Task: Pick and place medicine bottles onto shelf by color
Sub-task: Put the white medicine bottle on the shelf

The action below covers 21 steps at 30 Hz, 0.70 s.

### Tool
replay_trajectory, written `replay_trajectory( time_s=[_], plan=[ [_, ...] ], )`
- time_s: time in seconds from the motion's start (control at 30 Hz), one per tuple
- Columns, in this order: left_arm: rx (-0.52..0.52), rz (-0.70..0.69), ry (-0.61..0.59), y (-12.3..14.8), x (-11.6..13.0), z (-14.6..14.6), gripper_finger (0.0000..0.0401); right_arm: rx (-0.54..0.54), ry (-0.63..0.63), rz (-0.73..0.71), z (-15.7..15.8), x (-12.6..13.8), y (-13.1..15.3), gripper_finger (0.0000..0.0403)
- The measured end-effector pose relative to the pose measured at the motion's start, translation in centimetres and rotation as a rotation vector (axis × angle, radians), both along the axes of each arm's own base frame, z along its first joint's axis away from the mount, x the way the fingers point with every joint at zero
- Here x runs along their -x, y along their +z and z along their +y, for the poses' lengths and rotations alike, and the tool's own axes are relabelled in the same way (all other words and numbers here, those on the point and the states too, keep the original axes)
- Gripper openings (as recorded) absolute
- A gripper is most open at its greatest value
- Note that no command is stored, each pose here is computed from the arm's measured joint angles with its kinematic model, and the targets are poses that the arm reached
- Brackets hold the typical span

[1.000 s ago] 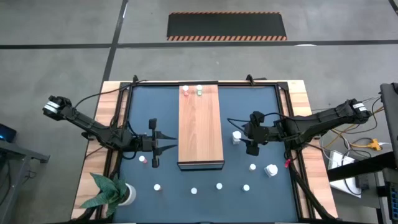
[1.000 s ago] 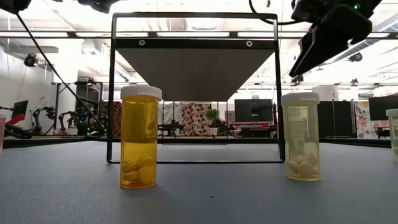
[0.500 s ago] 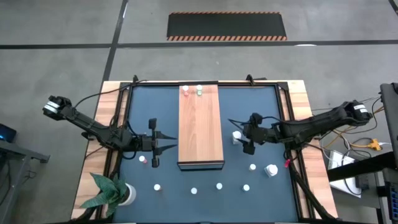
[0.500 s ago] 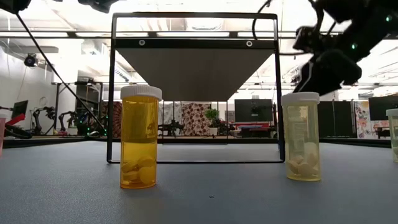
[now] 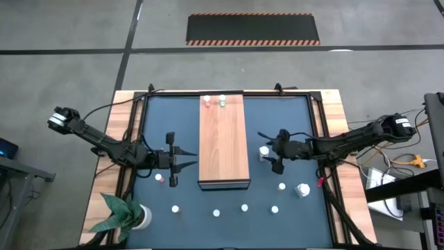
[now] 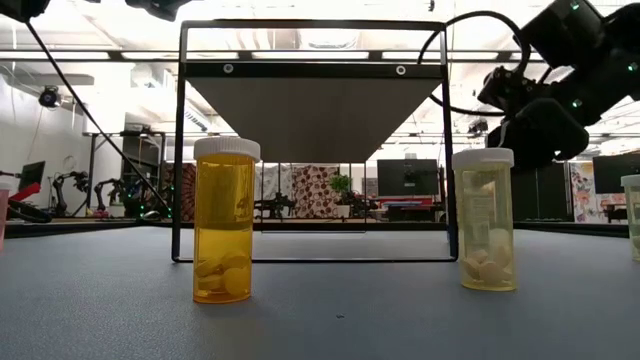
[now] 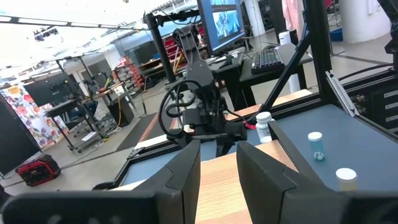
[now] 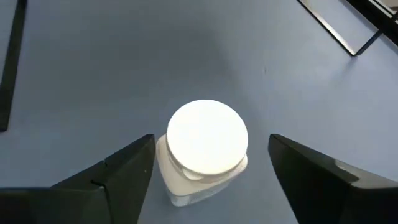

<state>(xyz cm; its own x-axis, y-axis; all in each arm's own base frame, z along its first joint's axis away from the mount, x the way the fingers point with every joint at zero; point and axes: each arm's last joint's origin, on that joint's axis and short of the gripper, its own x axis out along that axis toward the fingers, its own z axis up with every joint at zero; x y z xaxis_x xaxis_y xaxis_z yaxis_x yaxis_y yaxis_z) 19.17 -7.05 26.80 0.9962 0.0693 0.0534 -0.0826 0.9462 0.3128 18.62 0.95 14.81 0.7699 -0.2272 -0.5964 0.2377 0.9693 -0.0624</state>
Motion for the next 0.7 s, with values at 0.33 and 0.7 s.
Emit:
replay_trajectory(
  time_s=[0.33, 0.7],
  plan=[
    [0.000, 0.000, 0.000, 0.00, 0.00, 0.00, 0.0088, -0.020, 0.012, -0.042, 0.01, 0.41, -0.76, 0.0201],
    [0.001, -0.001, 0.000, 0.02, 0.00, 0.00, 0.0088, -0.008, 0.023, -0.045, 0.03, 0.26, -0.53, 0.0167]
  ],
)
